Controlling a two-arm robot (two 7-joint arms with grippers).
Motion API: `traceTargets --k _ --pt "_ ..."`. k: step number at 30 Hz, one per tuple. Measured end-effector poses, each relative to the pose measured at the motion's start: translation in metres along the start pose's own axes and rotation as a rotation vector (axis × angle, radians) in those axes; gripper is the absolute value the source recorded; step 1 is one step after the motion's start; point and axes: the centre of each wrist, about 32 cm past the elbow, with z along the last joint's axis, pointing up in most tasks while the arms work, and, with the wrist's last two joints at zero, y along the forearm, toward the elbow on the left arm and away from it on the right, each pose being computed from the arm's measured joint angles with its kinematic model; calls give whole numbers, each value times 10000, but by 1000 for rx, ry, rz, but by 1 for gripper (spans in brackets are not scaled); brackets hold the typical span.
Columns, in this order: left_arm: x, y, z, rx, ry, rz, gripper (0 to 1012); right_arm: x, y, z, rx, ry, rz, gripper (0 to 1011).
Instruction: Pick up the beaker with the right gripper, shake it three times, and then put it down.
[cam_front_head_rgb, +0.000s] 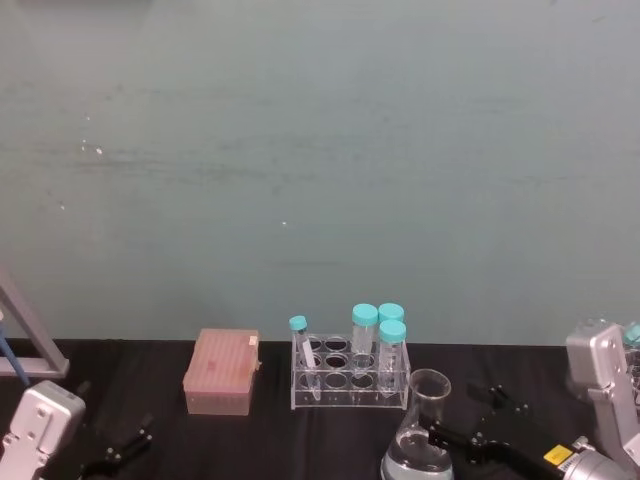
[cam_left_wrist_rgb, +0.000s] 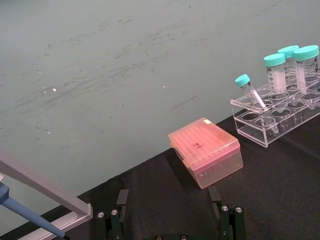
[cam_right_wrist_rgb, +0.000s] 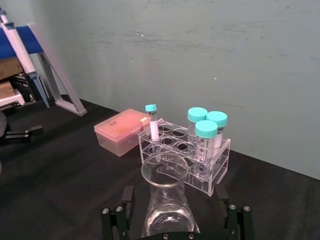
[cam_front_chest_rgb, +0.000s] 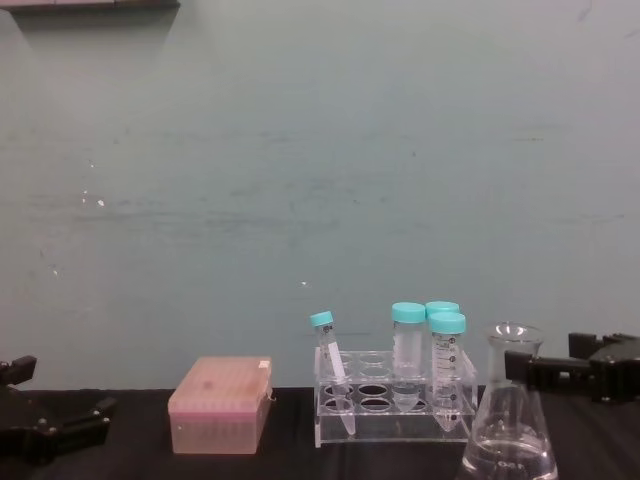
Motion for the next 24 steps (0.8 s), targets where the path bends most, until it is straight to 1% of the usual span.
traceTargets --k 10,14,20,24 --pt "0 0 0 0 0 0 1000 26 121 -136 27 -16 19 1000" --pt "0 0 0 0 0 0 1000 26 164 -162 27 -21 24 1000" --pt "0 0 0 0 0 0 1000 20 262 -230 12 -29 23 1000" --pt "0 0 0 0 0 0 1000 6 301 -248 10 -28 21 1000"
